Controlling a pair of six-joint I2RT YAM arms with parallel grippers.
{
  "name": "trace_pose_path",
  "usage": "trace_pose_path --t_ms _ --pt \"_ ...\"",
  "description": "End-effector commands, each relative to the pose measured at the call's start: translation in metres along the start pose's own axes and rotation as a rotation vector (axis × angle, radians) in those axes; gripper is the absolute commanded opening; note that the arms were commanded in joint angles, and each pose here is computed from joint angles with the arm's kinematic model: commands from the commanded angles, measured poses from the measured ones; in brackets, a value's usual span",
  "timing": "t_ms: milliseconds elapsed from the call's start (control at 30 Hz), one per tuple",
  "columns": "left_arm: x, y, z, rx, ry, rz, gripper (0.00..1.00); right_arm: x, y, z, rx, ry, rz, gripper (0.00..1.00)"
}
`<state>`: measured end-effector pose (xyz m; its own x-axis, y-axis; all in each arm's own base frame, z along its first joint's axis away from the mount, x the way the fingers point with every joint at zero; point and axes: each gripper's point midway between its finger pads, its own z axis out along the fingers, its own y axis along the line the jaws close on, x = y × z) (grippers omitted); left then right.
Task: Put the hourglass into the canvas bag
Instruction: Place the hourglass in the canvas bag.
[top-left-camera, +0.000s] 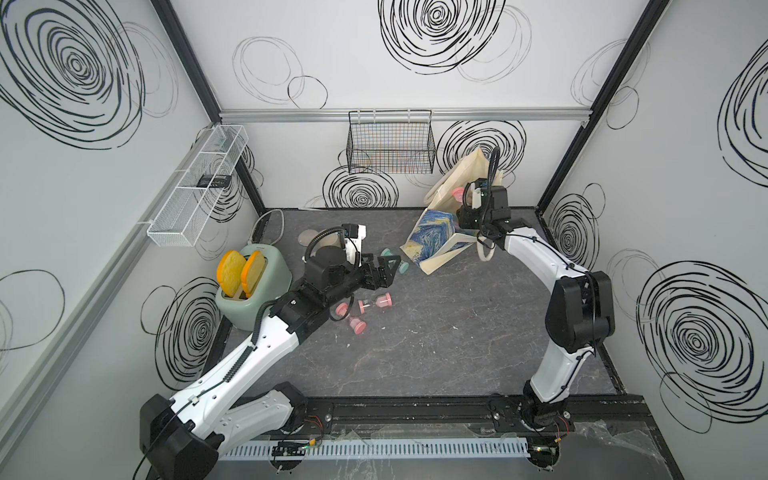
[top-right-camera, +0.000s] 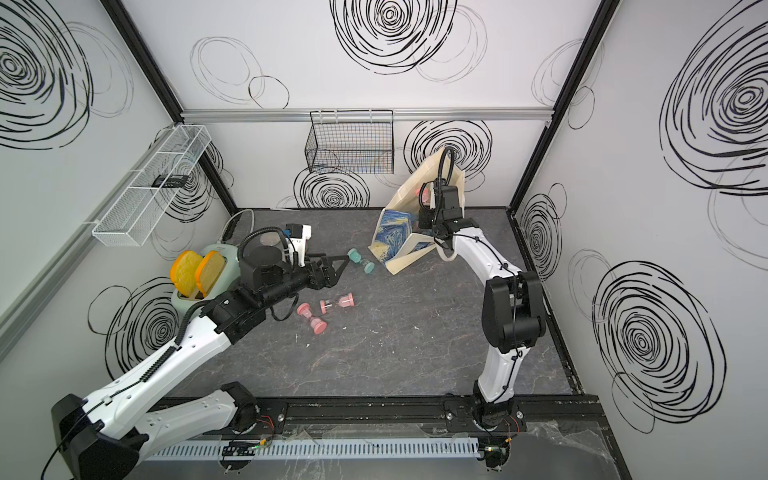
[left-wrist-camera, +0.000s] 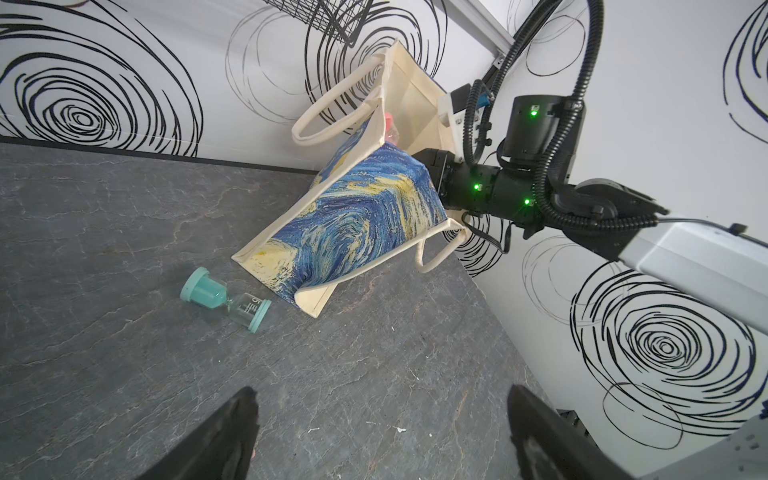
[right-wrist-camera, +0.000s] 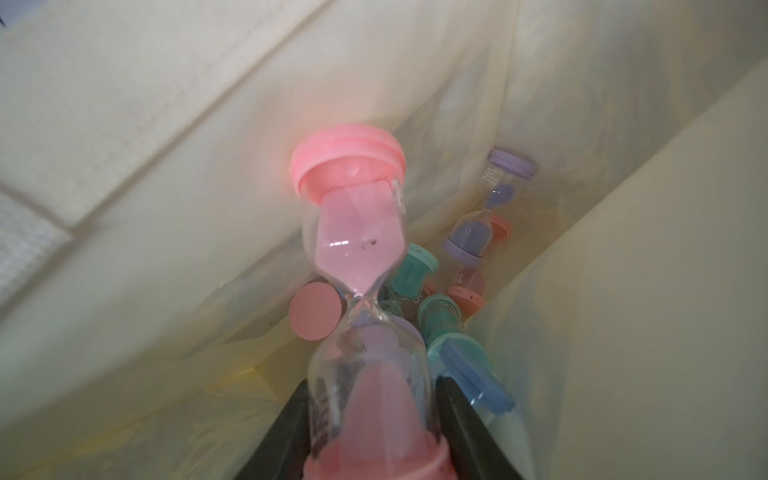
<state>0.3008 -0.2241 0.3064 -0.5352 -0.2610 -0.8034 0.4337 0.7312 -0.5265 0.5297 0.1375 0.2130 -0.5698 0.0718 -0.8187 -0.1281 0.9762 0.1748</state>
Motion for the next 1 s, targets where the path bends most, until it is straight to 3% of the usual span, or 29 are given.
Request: trace_pose_path --t_ms 0,233,500,967 --pt "-0.022 -0.012 -0.002 0.029 -0.072 0.001 0.96 0.004 0.002 0.008 0.011 0.0 -0.026 0.44" --pt "-0.022 -0.006 0.0 0.013 -0.078 -0.001 0.96 0.02 -0.012 0.023 0.081 0.039 -0.037 0.51" --pt "-0.027 0.0 -0.003 -0.003 -0.091 -0.009 0.96 0.0 -0.01 0.007 0.084 -0.019 -0.034 0.61" --pt "-0.04 0.015 -0.02 -0.026 -0.138 -0.036 0.96 -0.06 0.041 -0.078 -0.022 -0.218 -0.035 0.75"
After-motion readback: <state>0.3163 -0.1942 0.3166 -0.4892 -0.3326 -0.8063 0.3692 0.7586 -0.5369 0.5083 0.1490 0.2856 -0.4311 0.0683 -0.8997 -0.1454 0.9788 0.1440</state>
